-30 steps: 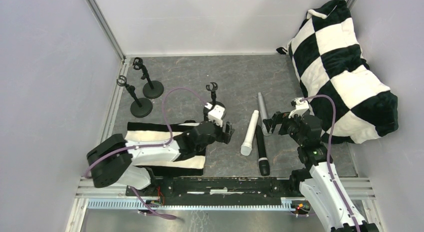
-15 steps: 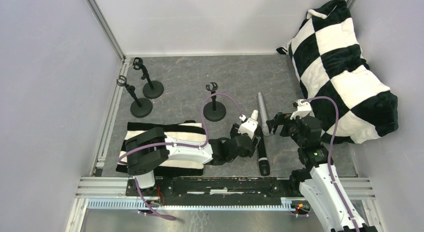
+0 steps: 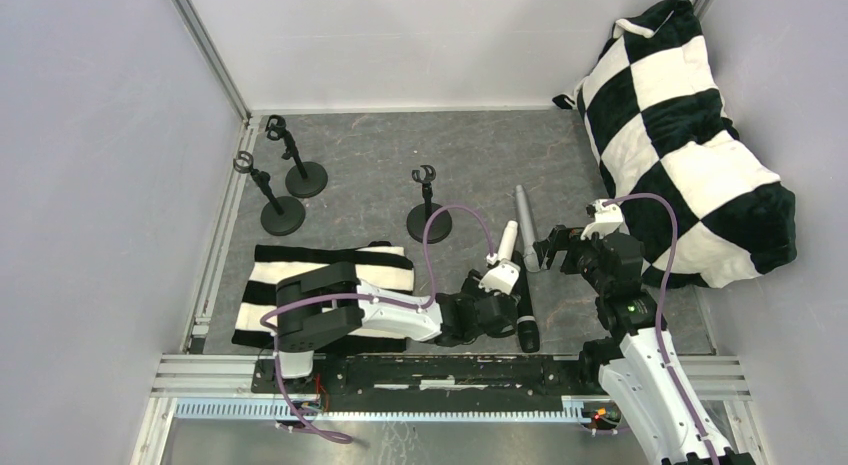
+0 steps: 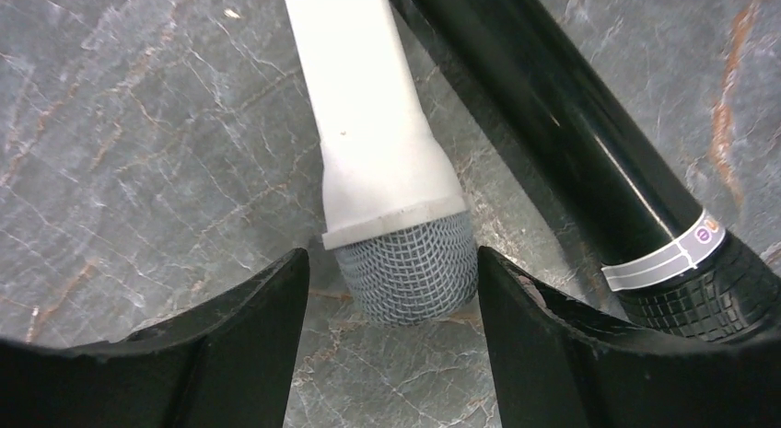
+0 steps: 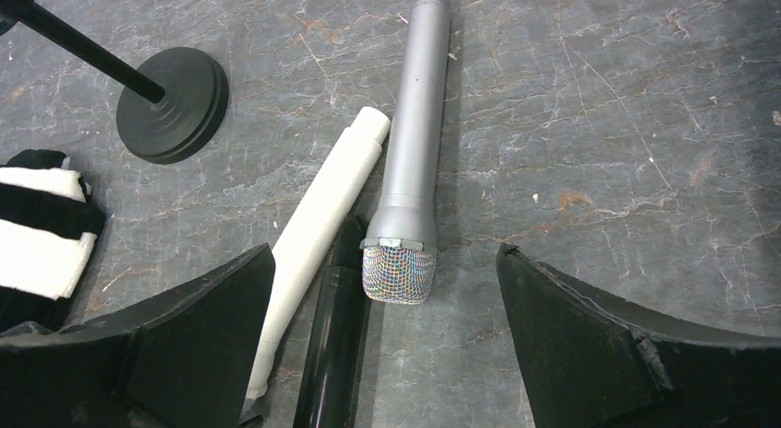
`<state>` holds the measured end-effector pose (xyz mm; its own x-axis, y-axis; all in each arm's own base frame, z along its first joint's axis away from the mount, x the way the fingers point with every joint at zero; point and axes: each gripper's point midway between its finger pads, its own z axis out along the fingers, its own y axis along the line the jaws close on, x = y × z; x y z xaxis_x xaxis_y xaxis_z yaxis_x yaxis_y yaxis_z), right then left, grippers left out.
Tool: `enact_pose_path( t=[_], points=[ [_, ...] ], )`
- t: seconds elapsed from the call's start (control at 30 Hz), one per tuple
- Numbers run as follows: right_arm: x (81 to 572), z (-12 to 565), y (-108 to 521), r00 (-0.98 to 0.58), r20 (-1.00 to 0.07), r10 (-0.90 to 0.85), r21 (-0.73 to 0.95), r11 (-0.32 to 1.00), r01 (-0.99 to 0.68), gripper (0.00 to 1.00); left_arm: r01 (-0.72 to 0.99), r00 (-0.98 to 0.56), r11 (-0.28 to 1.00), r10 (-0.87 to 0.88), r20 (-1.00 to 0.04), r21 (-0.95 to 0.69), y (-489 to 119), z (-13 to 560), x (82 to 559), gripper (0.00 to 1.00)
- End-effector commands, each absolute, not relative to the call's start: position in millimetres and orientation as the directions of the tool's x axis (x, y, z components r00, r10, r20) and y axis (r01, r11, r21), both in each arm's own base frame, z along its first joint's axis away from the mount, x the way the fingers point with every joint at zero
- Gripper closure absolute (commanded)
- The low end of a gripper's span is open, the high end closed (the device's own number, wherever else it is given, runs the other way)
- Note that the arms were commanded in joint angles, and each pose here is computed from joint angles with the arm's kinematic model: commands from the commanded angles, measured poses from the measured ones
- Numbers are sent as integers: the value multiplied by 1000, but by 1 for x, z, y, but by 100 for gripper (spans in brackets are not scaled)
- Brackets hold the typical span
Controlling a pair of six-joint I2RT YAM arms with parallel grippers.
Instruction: Attach the microphones to the stand
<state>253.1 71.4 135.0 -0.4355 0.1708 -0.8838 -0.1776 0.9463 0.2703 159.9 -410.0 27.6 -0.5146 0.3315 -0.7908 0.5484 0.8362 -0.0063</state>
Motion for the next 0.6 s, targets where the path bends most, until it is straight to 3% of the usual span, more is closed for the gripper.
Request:
enact_pose_path(
  t=[0.0, 0.37, 0.57],
  points=[
    [260, 147, 69, -393, -905, 165, 252, 951, -180, 2, 506, -530, 862, 271, -804, -43, -422, 29, 159, 29],
    [260, 146, 71, -381, -910, 160, 250, 948, -198, 2, 525, -491, 851, 285, -823, -18, -424, 39, 163, 51],
    [256, 177, 99, -244, -962, 123, 217, 886, -409, 3, 562, -445, 827, 323, -835, 21, -414, 69, 164, 57]
  ],
)
